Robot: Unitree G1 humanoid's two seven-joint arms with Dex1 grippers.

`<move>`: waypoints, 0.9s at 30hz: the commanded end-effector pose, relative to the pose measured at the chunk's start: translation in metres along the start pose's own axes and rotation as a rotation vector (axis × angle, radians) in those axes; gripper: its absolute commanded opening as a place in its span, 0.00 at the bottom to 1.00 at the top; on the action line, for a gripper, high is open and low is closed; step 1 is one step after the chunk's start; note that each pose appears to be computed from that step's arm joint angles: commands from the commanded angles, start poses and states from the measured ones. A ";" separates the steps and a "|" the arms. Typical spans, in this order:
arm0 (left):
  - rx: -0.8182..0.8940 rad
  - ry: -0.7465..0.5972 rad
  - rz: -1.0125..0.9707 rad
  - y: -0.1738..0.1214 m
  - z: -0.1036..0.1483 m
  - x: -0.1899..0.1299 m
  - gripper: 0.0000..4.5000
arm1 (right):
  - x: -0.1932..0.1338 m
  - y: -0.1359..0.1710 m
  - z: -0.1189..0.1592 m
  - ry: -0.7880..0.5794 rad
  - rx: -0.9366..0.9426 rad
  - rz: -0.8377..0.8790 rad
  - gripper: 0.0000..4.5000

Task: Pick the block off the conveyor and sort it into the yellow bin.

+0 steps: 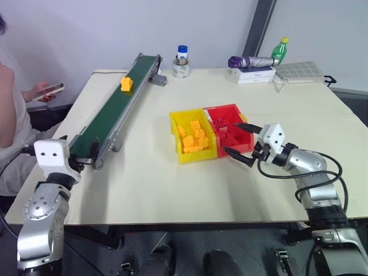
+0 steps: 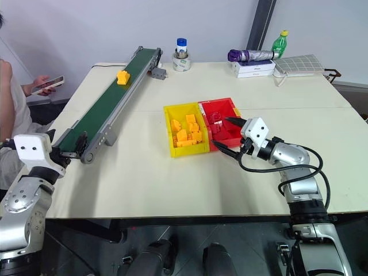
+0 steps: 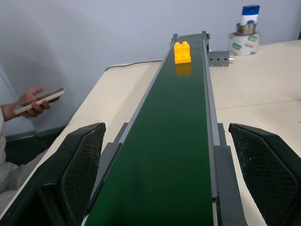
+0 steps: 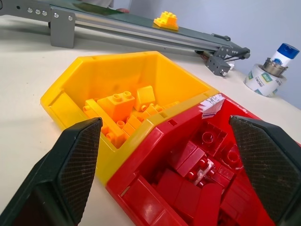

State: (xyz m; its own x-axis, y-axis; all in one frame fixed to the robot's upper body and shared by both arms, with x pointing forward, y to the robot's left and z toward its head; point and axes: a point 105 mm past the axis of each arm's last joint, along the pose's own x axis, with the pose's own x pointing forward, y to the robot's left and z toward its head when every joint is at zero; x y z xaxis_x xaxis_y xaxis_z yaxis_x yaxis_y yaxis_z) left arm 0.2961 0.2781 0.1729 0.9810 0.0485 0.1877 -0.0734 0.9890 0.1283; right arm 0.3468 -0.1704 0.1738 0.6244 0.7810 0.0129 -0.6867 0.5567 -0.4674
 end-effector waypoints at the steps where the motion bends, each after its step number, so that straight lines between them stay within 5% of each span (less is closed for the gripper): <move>1: -0.003 -0.028 0.000 -0.001 0.010 0.003 0.98 | 0.002 -0.004 0.013 -0.039 -0.040 -0.002 1.00; 19: -0.004 -0.103 0.025 0.010 0.056 0.099 0.98 | 0.007 -0.002 0.014 -0.048 -0.038 -0.007 1.00; 27: 0.000 -0.088 -0.002 0.003 0.054 0.131 0.98 | 0.006 0.000 0.014 -0.049 -0.034 -0.015 1.00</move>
State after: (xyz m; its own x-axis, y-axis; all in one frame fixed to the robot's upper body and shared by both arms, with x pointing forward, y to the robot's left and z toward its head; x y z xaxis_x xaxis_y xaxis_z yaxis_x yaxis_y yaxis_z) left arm 0.4130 0.2805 0.2366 0.9700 0.0464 0.2387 -0.0697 0.9935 0.0901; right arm 0.3479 -0.1634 0.1740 0.6235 0.7814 0.0271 -0.6834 0.5615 -0.4666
